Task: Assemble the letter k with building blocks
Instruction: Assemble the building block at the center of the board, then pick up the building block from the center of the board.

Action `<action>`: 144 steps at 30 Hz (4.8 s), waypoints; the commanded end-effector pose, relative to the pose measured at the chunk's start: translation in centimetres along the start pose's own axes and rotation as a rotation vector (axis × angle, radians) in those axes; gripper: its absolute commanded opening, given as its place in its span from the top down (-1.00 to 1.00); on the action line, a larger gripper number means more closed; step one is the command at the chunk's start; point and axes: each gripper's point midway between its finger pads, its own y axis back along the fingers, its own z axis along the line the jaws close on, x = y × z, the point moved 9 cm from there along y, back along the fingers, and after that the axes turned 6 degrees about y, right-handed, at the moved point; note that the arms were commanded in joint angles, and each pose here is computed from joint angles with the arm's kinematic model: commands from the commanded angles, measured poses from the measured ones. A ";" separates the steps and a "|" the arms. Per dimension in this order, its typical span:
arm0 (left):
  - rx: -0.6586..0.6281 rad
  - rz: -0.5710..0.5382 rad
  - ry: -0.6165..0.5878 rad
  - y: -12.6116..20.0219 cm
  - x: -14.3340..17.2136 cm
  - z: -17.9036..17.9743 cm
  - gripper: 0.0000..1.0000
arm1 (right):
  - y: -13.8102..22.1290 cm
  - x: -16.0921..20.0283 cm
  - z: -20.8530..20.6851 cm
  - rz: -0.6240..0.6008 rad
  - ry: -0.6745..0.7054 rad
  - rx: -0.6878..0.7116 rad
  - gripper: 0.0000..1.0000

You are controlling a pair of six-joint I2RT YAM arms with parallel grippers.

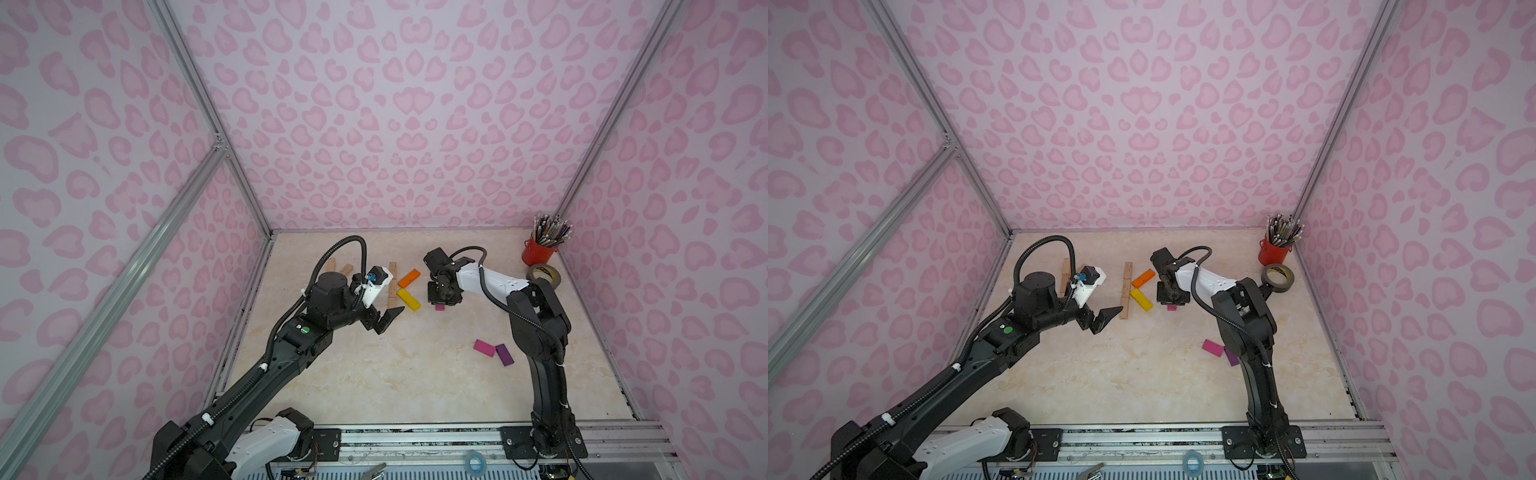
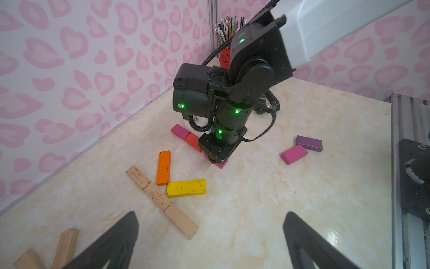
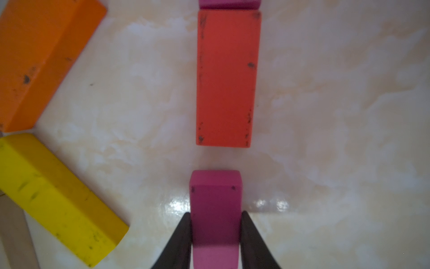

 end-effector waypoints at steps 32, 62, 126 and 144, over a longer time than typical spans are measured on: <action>0.007 -0.001 -0.005 -0.5 0.0 0.1 -0.98 | -0.8 -1.1 -0.5 -0.001 -0.023 0.007 0.34; 0.006 -0.006 -0.007 -0.4 -0.1 0.1 -0.98 | -0.9 -1.4 -0.6 -0.007 -0.041 0.016 0.34; 0.171 -0.083 -0.193 1.1 -0.3 -4.2 -0.96 | 7.2 14.3 -11.2 0.194 0.945 -0.081 -0.33; 0.157 -0.070 -0.199 1.0 0.1 -4.0 -0.96 | 4.2 14.4 -10.9 0.265 0.961 -0.145 0.15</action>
